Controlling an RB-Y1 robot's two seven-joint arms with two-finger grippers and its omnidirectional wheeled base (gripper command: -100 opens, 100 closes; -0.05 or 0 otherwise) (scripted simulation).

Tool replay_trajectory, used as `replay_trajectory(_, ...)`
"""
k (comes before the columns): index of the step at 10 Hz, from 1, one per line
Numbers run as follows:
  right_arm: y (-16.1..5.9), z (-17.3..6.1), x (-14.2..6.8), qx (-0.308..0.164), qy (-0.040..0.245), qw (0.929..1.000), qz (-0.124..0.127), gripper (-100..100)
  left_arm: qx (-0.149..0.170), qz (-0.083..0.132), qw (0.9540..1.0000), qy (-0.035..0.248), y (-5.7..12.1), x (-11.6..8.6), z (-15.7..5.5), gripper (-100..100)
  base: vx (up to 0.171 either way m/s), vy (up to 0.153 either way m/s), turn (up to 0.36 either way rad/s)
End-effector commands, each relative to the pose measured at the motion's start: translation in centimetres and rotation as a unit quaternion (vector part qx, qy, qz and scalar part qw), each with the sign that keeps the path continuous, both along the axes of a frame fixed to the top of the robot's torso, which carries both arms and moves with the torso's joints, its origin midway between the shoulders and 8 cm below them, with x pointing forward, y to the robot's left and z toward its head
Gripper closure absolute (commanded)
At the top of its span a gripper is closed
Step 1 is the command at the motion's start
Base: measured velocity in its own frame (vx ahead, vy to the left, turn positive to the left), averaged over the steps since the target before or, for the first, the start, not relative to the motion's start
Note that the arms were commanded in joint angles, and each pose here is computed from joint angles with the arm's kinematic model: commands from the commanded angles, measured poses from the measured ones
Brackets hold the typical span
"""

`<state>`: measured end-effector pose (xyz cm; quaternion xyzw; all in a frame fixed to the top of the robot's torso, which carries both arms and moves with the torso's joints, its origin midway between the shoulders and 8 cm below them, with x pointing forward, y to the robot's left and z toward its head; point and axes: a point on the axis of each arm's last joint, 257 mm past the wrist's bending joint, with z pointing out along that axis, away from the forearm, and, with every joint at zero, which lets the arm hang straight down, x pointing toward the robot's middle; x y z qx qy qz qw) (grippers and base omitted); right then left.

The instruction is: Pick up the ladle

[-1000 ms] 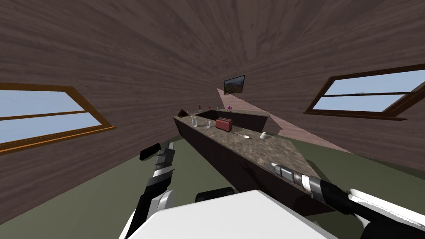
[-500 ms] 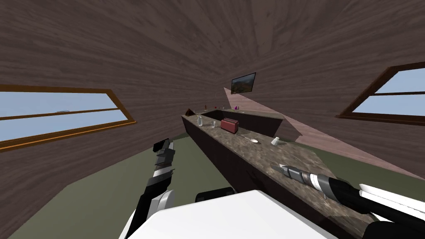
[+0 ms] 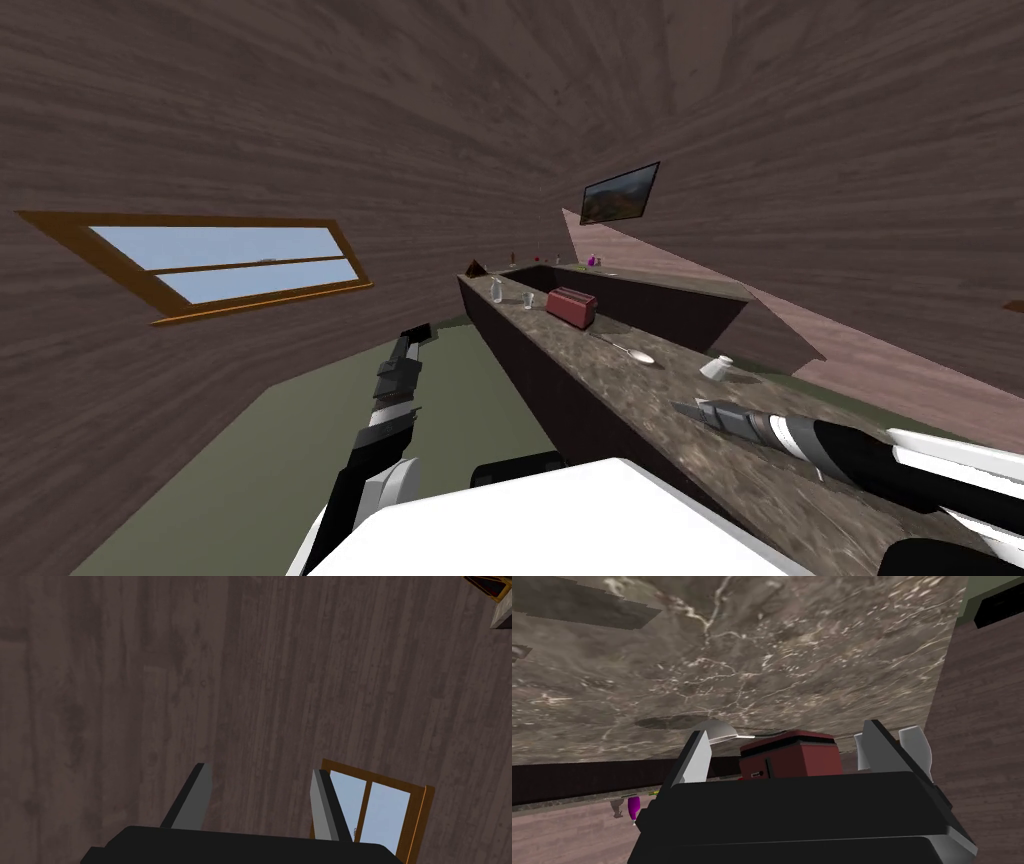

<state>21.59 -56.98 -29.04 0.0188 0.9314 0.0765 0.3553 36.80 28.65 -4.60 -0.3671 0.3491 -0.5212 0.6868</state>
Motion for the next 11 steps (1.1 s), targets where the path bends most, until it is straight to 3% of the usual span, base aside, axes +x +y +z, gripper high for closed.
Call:
replay_trajectory(1,-1.9,-0.1,-1.0,-0.023,0.025,0.9994,0.003,-100,0.0,0.0,1.0,0.0,0.0,0.0,0.0,0,0.05,-0.059,0.382)
replay_trajectory(4,-4.6,0.0,-2.7,-0.056,0.069,0.996,0.009,-100,0.0,0.0,1.0,0.0,0.0,0.0,0.0,0,0.072,-0.073,0.397)
replay_trajectory(5,-4.6,0.1,-2.6,-0.057,0.07,0.9958,0.012,-100,0.0,0.0,1.0,0.0,0.0,0.0,0.0,0,0.058,-0.057,0.196)
replay_trajectory(9,-7.3,-0.8,-7.4,-0.085,0.157,0.9837,0.02,-100,0.0,0.0,1.0,0.0,0.0,0.0,0.0,0,0.093,-0.096,0.401)
replay_trajectory(11,-7.3,-0.8,-7.4,-0.085,0.157,0.9837,0.02,-100,0.0,0.0,1.0,0.0,0.0,0.0,0.0,0,0.053,-0.05,0.175)
